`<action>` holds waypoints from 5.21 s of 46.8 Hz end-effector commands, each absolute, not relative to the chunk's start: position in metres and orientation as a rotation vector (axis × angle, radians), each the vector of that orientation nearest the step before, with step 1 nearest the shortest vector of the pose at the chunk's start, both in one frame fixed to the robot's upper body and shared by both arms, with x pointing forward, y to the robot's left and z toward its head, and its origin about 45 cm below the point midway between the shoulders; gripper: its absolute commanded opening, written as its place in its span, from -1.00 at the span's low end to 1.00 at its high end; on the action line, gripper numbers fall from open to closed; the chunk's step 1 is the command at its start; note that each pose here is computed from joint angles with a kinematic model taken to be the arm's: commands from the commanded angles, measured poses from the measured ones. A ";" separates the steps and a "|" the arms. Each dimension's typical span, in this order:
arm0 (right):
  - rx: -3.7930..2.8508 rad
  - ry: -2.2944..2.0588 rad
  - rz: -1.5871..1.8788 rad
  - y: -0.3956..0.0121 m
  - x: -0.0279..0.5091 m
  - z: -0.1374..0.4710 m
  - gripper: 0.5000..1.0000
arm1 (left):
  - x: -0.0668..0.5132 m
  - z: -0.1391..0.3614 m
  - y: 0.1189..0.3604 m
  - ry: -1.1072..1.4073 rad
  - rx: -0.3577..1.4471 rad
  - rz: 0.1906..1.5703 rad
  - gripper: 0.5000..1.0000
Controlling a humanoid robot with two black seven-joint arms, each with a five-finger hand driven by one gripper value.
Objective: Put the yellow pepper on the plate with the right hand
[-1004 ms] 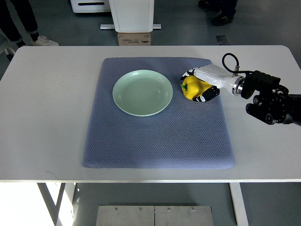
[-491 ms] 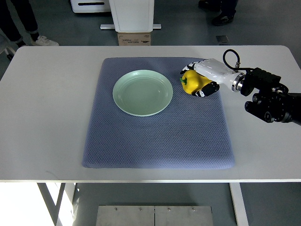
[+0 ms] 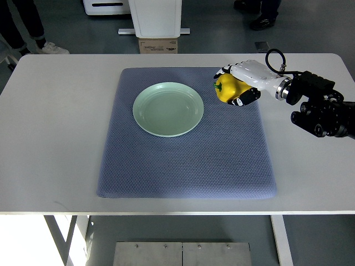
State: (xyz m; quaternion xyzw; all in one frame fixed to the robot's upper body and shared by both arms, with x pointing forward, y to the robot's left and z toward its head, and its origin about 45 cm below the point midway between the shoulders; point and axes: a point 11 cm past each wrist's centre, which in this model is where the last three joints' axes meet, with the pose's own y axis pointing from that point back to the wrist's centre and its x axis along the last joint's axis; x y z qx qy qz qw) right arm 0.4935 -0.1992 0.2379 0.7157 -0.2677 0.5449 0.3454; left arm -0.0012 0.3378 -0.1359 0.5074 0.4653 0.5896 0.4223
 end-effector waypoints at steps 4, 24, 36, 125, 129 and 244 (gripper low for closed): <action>1.862 -0.692 1.426 -0.194 0.494 0.242 -1.00 | -0.001 -0.136 0.338 1.164 1.272 1.477 1.00; 1.934 -0.631 1.481 -0.142 0.489 0.244 -1.00 | -0.001 -0.136 0.338 1.165 1.271 1.478 1.00; 1.959 -0.605 1.499 -0.124 0.486 0.246 -1.00 | -0.001 -0.136 0.338 1.166 1.270 1.477 1.00; 2.327 -0.631 1.281 -0.063 0.445 0.239 -0.53 | -0.001 -0.136 0.338 1.165 1.271 1.475 1.00; 2.341 -0.645 1.274 -0.061 0.444 0.241 0.36 | -0.001 -0.136 0.338 1.165 1.271 1.476 1.00; 2.406 -2.258 -0.830 -0.276 0.482 0.178 1.00 | -0.001 -0.136 0.338 1.165 1.271 1.476 1.00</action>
